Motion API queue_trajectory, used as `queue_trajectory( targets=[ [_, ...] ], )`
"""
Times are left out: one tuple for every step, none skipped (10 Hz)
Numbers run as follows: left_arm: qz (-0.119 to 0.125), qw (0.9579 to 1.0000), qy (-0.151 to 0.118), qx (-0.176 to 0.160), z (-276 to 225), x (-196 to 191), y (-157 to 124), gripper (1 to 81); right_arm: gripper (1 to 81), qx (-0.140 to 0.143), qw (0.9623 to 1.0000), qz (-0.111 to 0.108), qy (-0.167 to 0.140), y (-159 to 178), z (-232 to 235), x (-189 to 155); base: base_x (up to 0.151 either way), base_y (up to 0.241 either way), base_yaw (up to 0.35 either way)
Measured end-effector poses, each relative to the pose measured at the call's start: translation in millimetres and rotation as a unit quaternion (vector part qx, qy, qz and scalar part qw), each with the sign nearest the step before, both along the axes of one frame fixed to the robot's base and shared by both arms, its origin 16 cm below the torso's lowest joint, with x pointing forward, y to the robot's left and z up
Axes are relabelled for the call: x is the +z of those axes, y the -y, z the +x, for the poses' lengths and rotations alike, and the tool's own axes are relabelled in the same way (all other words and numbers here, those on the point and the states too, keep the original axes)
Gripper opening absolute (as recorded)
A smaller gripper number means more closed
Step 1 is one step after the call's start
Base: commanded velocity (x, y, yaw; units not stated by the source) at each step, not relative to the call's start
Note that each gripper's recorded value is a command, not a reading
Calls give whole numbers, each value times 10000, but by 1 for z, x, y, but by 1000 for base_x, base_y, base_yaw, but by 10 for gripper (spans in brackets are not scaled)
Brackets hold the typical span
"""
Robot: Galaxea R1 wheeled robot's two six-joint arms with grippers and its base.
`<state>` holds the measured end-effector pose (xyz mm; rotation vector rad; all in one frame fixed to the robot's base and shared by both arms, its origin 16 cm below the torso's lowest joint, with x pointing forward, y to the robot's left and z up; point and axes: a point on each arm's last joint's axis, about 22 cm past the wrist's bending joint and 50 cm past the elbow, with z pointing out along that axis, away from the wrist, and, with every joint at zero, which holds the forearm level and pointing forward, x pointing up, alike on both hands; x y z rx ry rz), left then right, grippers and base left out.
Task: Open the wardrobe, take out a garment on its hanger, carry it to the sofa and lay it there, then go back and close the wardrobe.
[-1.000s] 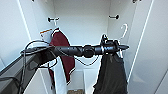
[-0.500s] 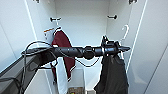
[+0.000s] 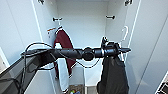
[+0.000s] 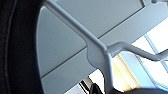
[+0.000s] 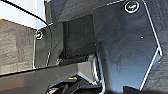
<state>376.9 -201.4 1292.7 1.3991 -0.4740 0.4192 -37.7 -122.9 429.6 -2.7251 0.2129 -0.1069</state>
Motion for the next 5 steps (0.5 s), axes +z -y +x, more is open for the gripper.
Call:
queue_trajectory(
  targets=[
    [0,10000,8,-51,-5,-2,0,10,811,-1,10000,-3,4,1,0,0,-128,0,0],
    [2,10000,4,-70,-7,-3,0,10,811,0,10000,0,6,0,2,0,-128,0,0],
    [3,9999,5,-109,-11,-3,-2,10,811,-1,10000,-1,10,0,1,0,-129,0,0],
    [-7,9999,7,-134,-14,-2,-5,10,811,1,10000,-4,14,0,2,0,-129,0,0],
    [-12,9999,-3,-146,-16,-3,-9,10,811,-1,10000,6,15,-1,2,0,-129,0,0]
  ],
)
